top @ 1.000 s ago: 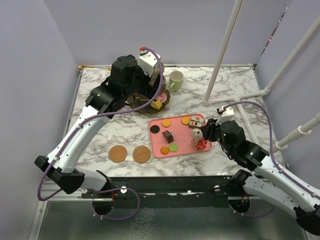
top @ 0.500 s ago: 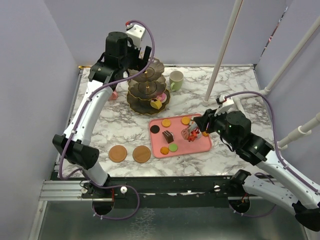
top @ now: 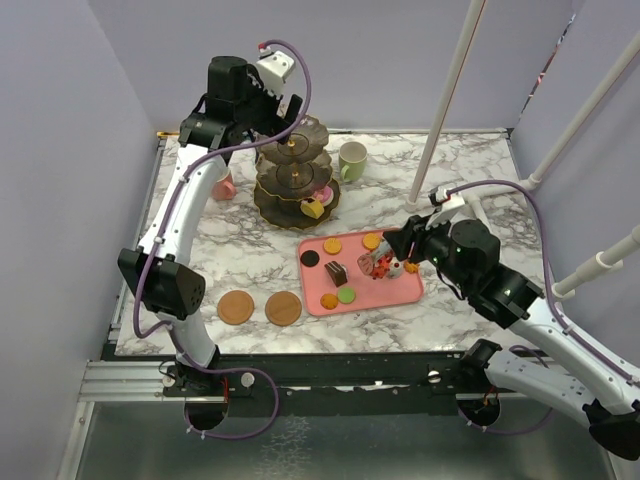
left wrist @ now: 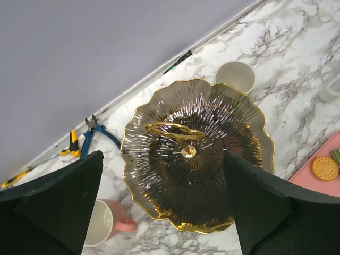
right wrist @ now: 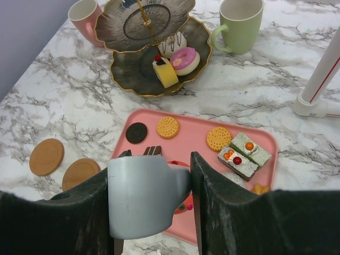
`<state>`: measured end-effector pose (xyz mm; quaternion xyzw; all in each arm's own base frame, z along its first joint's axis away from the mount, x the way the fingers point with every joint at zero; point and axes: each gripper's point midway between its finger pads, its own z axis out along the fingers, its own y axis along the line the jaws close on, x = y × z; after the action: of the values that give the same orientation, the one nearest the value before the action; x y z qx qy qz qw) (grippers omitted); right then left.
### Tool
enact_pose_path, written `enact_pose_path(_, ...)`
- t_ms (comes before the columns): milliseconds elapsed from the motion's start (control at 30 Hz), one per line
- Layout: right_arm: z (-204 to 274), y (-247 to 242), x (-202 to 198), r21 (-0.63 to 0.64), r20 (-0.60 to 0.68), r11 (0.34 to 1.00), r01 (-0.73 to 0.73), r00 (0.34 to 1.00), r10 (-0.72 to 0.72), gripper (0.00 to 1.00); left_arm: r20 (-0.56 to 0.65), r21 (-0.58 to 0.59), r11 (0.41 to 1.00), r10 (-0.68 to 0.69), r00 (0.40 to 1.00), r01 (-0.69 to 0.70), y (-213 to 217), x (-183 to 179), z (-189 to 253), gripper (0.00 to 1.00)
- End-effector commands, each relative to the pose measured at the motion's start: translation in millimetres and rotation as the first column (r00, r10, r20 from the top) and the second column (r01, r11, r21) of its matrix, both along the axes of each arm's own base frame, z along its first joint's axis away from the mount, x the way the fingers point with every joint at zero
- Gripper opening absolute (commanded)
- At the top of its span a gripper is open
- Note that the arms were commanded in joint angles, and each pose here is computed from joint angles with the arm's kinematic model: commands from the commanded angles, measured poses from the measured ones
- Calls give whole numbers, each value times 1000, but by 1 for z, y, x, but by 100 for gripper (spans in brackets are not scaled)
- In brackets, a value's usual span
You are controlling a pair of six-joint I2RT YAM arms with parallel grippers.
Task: Serve the afternoon tea
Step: Adjust the desert table at the center of the board.
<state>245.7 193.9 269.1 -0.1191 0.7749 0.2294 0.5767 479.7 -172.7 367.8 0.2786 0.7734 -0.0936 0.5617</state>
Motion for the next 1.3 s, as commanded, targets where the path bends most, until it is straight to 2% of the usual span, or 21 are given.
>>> enact_pose_path(0, 26, 8, 2, 38, 66, 999, -30, 997, 28, 9, 36, 31, 987, -157, 987, 156, 2, 4, 5, 94)
enact_pose_path(200, 26, 11, 4, 38, 60, 999, -34, 998, 31, 8, -24, 114, 927, -357, 934, 358, 6, 4, -13, 91)
enact_pose_path(400, 29, 11, 6, 40, 56, 999, -26, 998, 24, 8, -43, 118, 900, -418, 908, 420, 1, 10, -27, 83)
enact_pose_path(500, 29, 12, 6, 40, 50, 999, -28, 998, 26, 8, -40, 105, 887, -448, 893, 449, -4, 6, -27, 82)
enact_pose_path(1067, 26, 12, 6, 38, 37, 999, -20, 999, 19, 5, 24, 75, 886, -461, 887, 458, -19, 15, -12, 72)
enact_pose_path(1267, 27, 10, 6, 42, 38, 999, -15, 999, 14, 4, 38, 60, 901, -433, 901, 430, -20, 23, -9, 58)
